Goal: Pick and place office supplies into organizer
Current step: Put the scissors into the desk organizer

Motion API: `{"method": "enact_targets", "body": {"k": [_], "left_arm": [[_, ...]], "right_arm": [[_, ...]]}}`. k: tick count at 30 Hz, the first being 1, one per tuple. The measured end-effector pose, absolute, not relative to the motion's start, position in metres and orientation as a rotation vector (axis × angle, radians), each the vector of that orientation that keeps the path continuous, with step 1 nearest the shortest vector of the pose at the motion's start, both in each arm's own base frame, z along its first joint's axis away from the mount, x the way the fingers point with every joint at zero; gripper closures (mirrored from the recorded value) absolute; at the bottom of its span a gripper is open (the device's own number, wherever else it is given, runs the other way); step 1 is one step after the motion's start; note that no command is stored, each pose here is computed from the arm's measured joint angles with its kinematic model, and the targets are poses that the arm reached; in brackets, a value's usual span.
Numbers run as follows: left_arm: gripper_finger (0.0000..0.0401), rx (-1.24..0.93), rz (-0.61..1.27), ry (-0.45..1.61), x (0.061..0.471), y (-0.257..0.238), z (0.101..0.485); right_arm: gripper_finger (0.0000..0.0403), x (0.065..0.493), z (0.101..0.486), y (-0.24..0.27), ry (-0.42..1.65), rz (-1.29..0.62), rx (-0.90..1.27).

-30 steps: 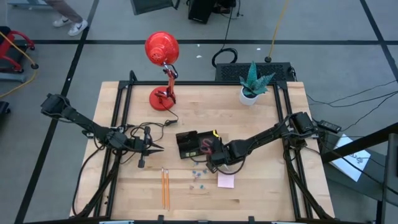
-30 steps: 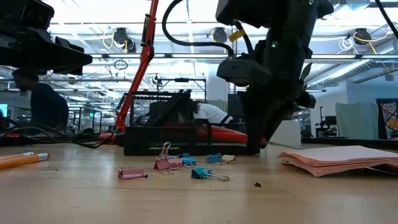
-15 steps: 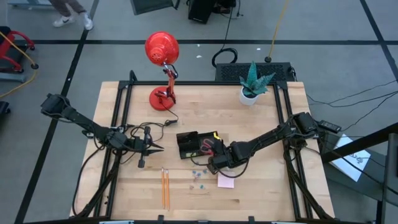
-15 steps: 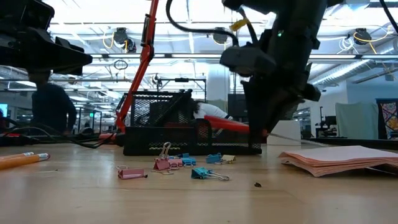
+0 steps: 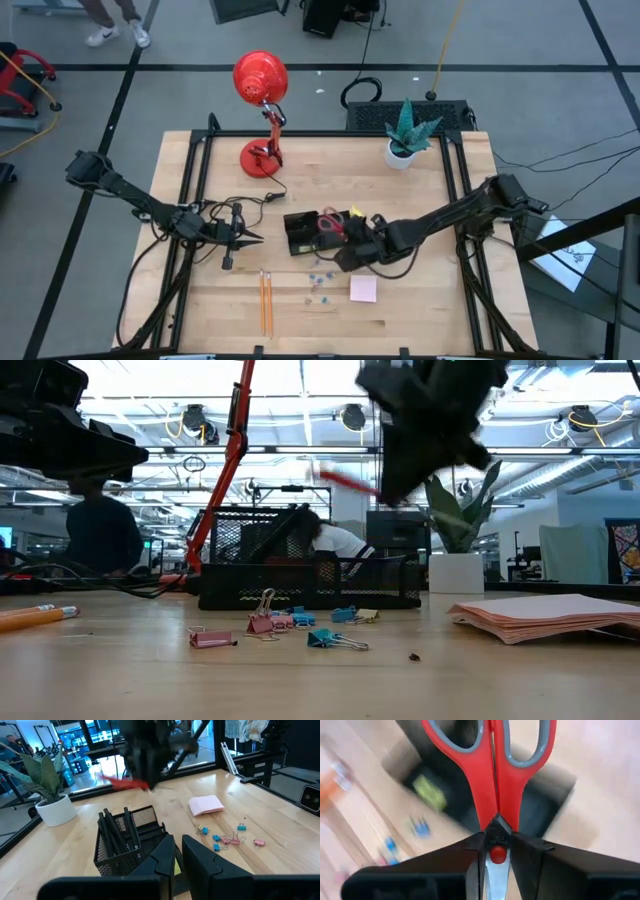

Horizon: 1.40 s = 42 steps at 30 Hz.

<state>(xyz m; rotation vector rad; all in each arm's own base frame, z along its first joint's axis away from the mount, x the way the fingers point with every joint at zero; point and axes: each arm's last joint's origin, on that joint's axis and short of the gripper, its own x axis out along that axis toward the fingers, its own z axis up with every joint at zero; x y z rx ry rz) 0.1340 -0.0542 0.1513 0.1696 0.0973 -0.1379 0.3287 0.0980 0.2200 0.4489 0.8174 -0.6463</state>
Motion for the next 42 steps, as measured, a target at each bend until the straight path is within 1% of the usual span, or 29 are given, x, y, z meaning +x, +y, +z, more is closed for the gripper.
{"method": "enact_targets", "body": {"k": [4, 7, 10, 12, 16, 21, 24, 27, 31, 36, 42], "left_arm": [[0.0359, 0.169, -0.138, 0.097, 0.134, -0.054, 0.151], [0.0359, 0.168, -0.138, 0.097, 0.134, -0.054, 0.151], [0.0359, 0.170, -0.138, 0.097, 0.134, -0.054, 0.151], [0.0359, 0.180, -0.138, 0.097, 0.134, -0.054, 0.151], [0.0359, 0.221, -0.141, 0.093, 0.134, -0.054, 0.151], [0.0359, 0.222, -0.140, 0.093, 0.134, -0.054, 0.151], [0.0359, 0.221, -0.141, 0.093, 0.134, -0.054, 0.151], [0.0359, 0.221, -0.140, 0.093, 0.134, -0.054, 0.151], [0.0359, 0.220, -0.140, 0.092, 0.134, -0.054, 0.151], [0.0359, 0.204, -0.136, 0.050, 0.134, -0.054, 0.156], [0.0359, 0.219, -0.132, 0.004, 0.135, -0.054, 0.160]], "right_arm": [[0.0349, 0.339, 0.258, 0.097, 0.539, -0.560, 0.280], [0.0349, 0.351, 0.279, 0.100, 0.373, -0.475, 0.144], [0.0349, 0.365, 0.292, 0.102, 0.237, -0.405, 0.018], [0.0349, 0.374, 0.293, 0.102, 0.177, -0.368, -0.052], [0.0349, 0.393, 0.277, 0.101, 0.113, -0.327, -0.144], [0.0349, 0.411, 0.251, 0.101, 0.036, -0.342, -0.201], [0.0349, 0.408, 0.236, 0.100, -0.038, -0.352, -0.208], [0.0349, 0.395, 0.225, 0.094, -0.121, -0.367, -0.195], [0.0349, 0.380, 0.209, 0.078, -0.206, -0.339, -0.129], [0.0349, 0.379, 0.200, 0.065, -0.170, -0.354, -0.085], [0.0349, 0.381, 0.196, 0.063, -0.133, -0.353, -0.100]]}}
